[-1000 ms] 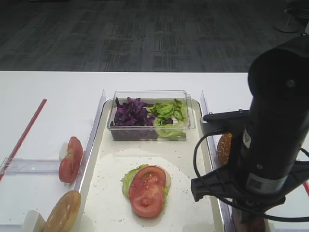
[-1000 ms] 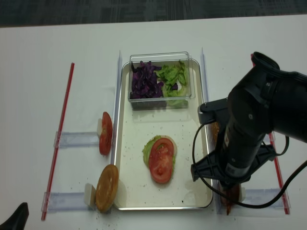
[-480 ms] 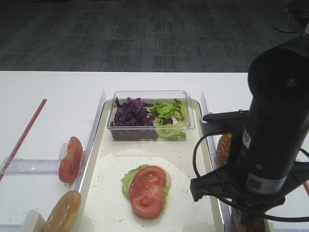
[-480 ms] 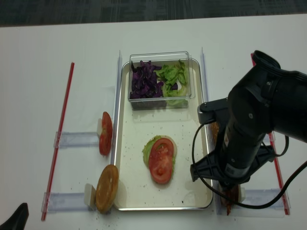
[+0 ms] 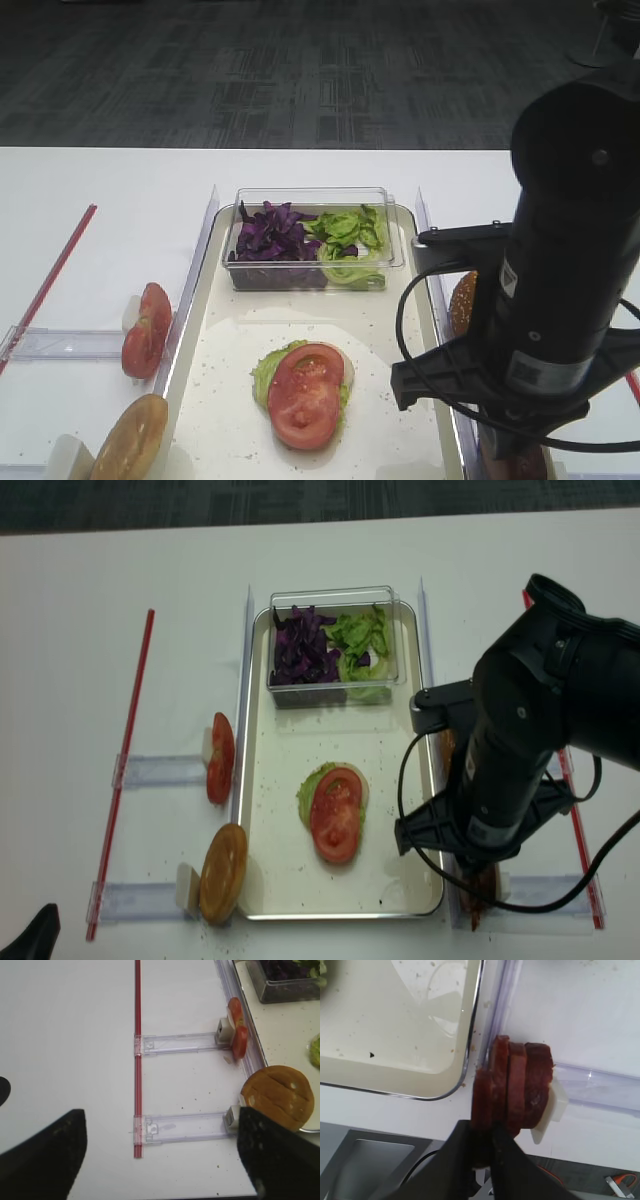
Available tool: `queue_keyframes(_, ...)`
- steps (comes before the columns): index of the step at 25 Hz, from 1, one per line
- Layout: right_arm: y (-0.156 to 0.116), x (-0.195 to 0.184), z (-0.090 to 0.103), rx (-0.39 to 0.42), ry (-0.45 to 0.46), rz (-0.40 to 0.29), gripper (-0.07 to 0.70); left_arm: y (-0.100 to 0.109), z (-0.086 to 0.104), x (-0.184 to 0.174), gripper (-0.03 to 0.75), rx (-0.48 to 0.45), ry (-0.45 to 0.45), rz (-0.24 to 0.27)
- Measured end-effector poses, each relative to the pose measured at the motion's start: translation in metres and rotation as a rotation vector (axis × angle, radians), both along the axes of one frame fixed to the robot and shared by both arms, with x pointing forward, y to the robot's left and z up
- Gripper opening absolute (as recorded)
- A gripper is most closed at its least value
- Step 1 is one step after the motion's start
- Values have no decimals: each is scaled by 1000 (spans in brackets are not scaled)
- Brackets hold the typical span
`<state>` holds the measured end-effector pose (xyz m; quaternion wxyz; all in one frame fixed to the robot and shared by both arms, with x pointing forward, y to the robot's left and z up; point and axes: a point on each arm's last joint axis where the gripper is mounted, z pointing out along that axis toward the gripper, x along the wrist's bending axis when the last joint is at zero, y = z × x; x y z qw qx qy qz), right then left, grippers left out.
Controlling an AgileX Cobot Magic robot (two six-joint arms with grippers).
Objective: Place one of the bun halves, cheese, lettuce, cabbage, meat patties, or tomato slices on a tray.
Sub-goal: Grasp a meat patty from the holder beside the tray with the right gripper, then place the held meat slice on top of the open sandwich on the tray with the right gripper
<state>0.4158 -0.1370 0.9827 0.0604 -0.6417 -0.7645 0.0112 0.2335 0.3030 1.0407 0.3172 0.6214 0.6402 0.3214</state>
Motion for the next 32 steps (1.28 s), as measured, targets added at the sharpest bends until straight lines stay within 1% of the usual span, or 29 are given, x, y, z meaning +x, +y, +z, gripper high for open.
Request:
queue_keyframes(9,0,0,2,3,-1,0,126,0,0,0,565,0,0,0)
queue_keyframes(14,-2,-3,10,25,-27,2,125,0,0,0,565,0,0,0)
queue_keyframes(28,-4,-5,16,40,-44,2,125,0,0,0,565,0,0,0)
queue_keyframes(32,-3,-3,26,65,-74,2,125,0,0,0,565,0,0,0)
